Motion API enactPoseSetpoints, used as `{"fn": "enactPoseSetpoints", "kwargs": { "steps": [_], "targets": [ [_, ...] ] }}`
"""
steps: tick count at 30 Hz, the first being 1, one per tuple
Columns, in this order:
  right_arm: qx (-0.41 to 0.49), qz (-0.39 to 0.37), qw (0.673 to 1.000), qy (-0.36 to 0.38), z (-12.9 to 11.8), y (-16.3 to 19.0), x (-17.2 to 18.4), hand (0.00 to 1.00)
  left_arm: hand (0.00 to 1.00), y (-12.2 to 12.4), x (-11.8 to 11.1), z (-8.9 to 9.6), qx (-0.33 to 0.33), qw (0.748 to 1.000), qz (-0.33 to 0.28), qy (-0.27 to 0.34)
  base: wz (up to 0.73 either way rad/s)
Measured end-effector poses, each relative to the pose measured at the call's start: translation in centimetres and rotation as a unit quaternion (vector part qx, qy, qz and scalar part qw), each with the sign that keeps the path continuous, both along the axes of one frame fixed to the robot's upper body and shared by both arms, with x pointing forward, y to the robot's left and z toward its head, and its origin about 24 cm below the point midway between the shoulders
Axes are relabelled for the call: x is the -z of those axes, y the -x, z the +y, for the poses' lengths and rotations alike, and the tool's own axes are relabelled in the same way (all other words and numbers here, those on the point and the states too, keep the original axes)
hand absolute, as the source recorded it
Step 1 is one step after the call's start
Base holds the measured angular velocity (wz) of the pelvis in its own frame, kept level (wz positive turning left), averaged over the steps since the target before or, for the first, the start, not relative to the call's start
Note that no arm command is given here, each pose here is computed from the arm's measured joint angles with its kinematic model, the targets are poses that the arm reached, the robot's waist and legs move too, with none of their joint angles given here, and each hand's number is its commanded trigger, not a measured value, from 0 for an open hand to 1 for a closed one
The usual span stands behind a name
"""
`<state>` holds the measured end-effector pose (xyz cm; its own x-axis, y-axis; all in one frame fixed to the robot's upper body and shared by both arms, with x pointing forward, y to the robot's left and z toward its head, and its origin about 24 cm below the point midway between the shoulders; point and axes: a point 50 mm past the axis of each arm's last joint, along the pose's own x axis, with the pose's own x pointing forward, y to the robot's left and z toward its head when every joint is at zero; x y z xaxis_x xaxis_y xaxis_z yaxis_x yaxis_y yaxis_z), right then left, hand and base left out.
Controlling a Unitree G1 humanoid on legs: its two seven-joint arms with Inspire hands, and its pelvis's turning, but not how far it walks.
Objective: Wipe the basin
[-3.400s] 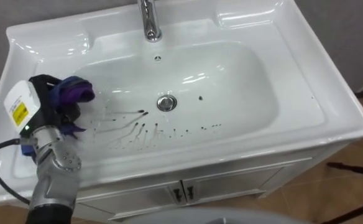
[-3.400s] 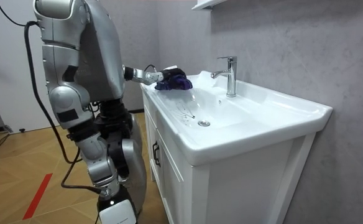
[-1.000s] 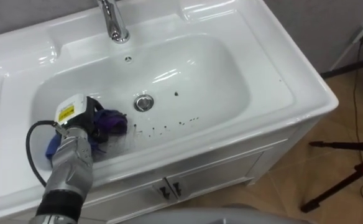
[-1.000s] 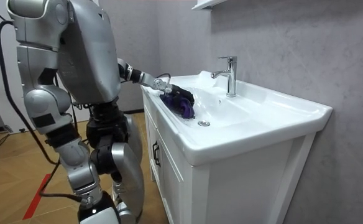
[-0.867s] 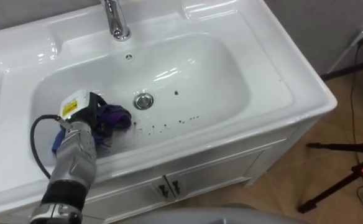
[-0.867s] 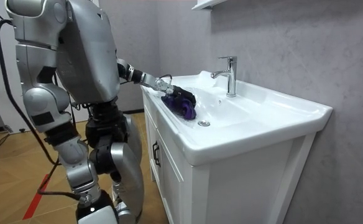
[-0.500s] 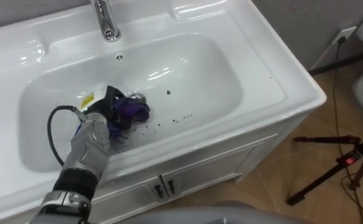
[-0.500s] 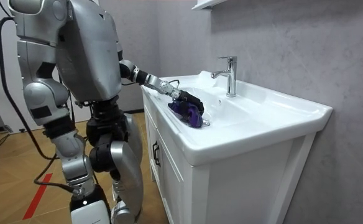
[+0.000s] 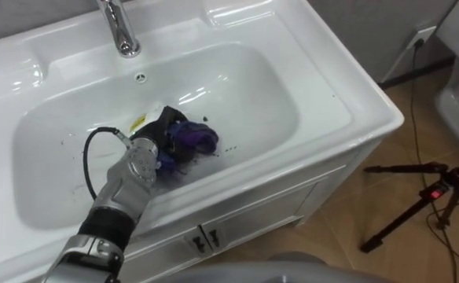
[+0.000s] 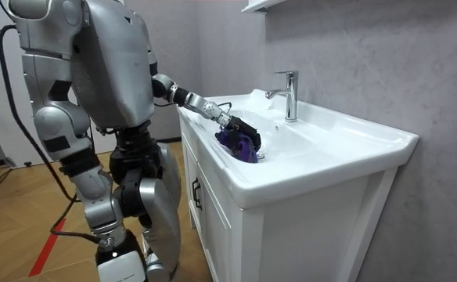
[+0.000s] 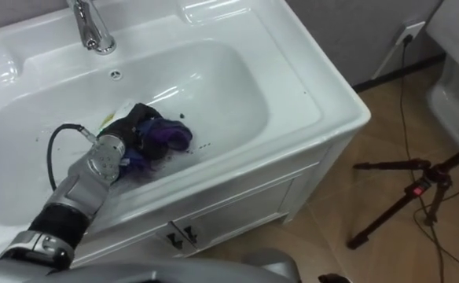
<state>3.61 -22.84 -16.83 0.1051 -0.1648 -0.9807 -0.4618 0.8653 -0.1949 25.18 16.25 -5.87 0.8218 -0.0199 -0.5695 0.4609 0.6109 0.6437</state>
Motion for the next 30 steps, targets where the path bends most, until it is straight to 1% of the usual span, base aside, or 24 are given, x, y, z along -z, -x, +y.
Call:
{"fn": "enactPoseSetpoints", "kwargs": {
  "steps": [1,4,6,8,10,16,19,23,25,30],
  "targets": [
    [-0.001,0.000,1.000,-0.001,0.0,-0.1,0.0,0.00,1.00,0.0,0.0,-0.2,0.005,1.000,0.000,0.000,0.00],
    [-0.002,-0.001,1.000,-0.003,-0.1,-0.2,0.0,0.00,1.00,-0.1,-0.5,-1.5,0.042,0.999,0.001,0.007,0.00],
    [-0.003,-0.003,1.000,-0.004,-0.1,-0.3,-0.1,0.00,1.00,-0.3,-1.2,-3.0,0.080,0.997,-0.001,0.020,0.00],
    [-0.004,-0.005,1.000,-0.005,-0.1,-0.4,-0.1,0.00,1.00,-0.3,-1.7,-4.1,0.100,0.994,-0.004,0.032,-0.05],
    [-0.005,-0.008,1.000,-0.007,-0.1,-0.5,-0.1,0.00,1.00,-0.4,-2.0,-4.7,0.107,0.993,-0.005,0.045,-0.09],
    [-0.007,-0.014,1.000,-0.009,-0.1,-0.9,-0.1,0.00,1.00,-0.4,-2.2,-4.9,0.103,0.991,0.008,0.090,0.00],
    [-0.008,-0.013,1.000,-0.009,-0.2,-0.8,-0.1,0.00,1.00,-0.6,-3.1,-5.6,0.113,0.986,0.000,0.126,0.00],
    [-0.021,-0.001,1.000,-0.012,0.0,-0.7,0.1,0.00,1.00,-0.9,-4.9,-6.8,0.131,0.978,-0.032,0.160,-0.05],
    [-0.022,-0.002,1.000,-0.014,0.0,-0.7,0.1,0.00,1.00,-1.0,-5.1,-6.8,0.132,0.976,-0.038,0.169,-0.04],
    [-0.021,0.002,1.000,-0.013,0.0,-0.5,0.1,0.00,1.00,-1.0,-5.2,-6.8,0.131,0.976,-0.041,0.170,0.00]
  ]
}}
